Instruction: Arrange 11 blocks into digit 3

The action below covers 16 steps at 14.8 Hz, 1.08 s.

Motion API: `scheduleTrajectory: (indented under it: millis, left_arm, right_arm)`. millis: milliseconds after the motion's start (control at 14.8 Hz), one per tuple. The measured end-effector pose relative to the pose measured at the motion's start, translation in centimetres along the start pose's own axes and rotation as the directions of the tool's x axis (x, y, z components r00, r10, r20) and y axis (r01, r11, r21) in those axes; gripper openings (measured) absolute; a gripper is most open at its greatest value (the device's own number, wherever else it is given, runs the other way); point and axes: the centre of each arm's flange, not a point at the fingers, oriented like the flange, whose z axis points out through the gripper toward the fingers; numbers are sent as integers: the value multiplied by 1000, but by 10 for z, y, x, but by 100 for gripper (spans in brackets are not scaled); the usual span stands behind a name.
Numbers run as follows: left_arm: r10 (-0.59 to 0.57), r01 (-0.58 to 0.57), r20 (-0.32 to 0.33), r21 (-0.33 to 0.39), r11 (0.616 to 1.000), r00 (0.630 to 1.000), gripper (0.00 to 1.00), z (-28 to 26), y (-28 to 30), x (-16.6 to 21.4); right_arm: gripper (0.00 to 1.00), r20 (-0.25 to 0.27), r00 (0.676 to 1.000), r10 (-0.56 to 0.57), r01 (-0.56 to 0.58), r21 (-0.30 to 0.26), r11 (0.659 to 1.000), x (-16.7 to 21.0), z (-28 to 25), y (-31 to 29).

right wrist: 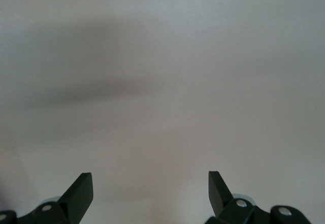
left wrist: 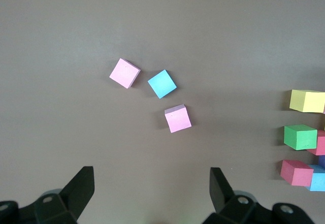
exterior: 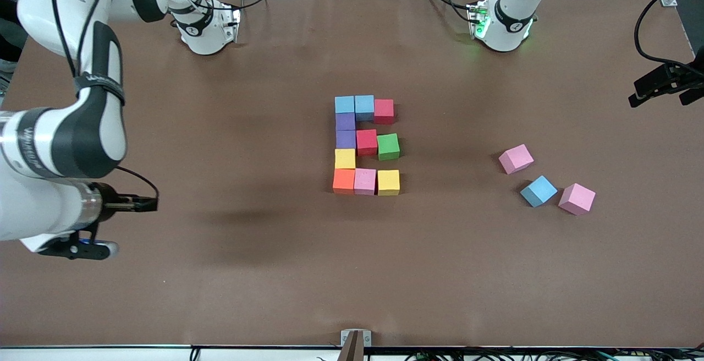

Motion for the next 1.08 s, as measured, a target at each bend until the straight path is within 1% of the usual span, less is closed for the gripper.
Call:
scheduleTrajectory:
  millis: [68,203,338,541,676,879,947,1082]
  left_arm:
    - [0,0,0,0,1000,1000,100,0,0,0]
    - [0,0,0,0,1000,1000,100,0,0,0]
    - [0,0,0,0,1000,1000,100,0,0,0]
    - [0,0,0,0,1000,1000,100,0,0,0]
    - [0,0,0,0,1000,1000,100,0,0,0]
    - [0,0,0,0,1000,1000,100,0,0,0]
    - [0,0,0,0,1000,1000,100,0,0,0]
    - [0,0,0,0,1000,1000,100,0,0,0]
  right_arm:
    - [100,10,1000,-29,29,-15,999,-5,-5,11]
    - [100,24,998,-65,65,-22,998,-14,-14,32]
    - [100,23,998,-59,60,-26,998,-25,-24,54]
    - [100,16,999,-51,51,-26,998,-43,-37,67]
    - [100,-13,999,-49,49,-17,999,-49,-39,73]
    - [100,-93,995,-44,45,4,999,-64,-27,87]
    - [100,-104,994,-43,44,13,999,-73,-22,91]
    - [100,-104,994,-41,44,26,999,-91,-20,95]
